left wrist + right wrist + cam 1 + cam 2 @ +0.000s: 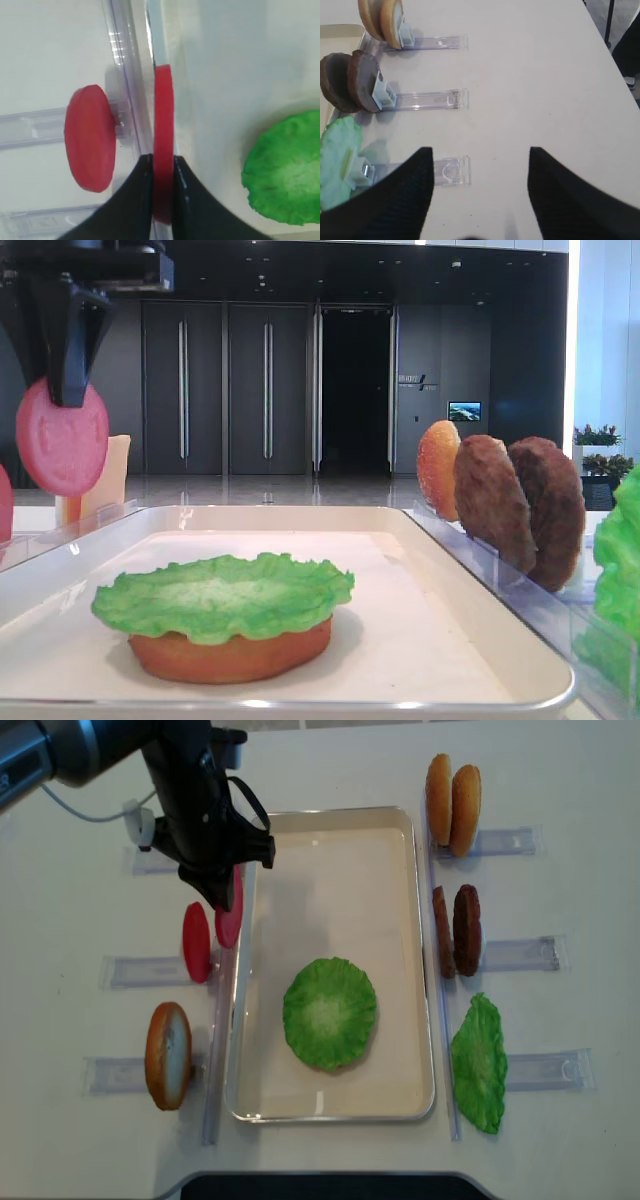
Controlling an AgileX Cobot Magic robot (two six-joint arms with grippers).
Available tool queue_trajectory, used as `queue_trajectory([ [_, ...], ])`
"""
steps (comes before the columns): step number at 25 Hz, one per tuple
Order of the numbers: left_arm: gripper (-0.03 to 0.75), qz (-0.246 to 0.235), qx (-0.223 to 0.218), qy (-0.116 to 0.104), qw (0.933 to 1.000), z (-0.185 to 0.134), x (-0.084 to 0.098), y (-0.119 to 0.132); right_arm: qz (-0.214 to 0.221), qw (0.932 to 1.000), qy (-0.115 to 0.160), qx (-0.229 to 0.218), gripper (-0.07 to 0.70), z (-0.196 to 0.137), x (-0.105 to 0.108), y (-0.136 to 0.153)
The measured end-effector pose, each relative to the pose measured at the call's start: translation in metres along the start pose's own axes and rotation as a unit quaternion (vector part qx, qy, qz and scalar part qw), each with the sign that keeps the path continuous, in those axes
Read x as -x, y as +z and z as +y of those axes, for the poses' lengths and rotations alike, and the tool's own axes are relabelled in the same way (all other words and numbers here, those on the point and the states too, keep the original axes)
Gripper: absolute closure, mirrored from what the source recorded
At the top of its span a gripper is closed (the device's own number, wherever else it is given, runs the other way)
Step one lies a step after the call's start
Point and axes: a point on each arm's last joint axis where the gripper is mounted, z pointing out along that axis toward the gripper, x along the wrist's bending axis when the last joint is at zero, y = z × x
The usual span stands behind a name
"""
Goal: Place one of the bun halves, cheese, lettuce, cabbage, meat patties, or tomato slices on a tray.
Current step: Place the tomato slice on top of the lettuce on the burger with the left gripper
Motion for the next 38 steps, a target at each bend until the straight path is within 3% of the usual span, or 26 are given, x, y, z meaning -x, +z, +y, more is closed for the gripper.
queue_trajectory([
  [11,0.658,-0.101,0.026,-0.031,0.9941,-0.023,0.004,-0.047,0.0,1.0,0.0,0.0,0.206,0.0,0.0,0.0],
  [14,0.658,-0.111,-0.001,-0.038,0.993,-0.04,0.003,-0.037,0.0,1.0,0.0,0.0,0.206,0.0,0.0,0.0],
  [16,0.658,-0.126,0.004,-0.048,0.9909,-0.048,0.003,-0.027,0.0,1.0,0.0,0.0,0.206,0.0,0.0,0.0],
  [19,0.658,-0.165,0.029,-0.071,0.9833,-0.056,0.005,-0.019,0.0,1.0,0.0,0.0,0.206,0.0,0.0,0.0],
  [24,0.658,-0.219,0.041,-0.089,0.9707,-0.064,0.012,-0.005,0.0,1.0,0.0,0.0,0.206,0.0,0.0,0.0],
  [34,0.658,-0.3,0.036,-0.05,0.9521,-0.07,0.04,0.017,0.0,1.0,0.0,0.0,0.206,0.0,0.0,0.0],
  [38,0.658,-0.31,0.009,-0.047,0.9494,-0.069,0.053,0.034,0.0,1.0,0.0,0.0,0.206,0.0,0.0,0.0],
])
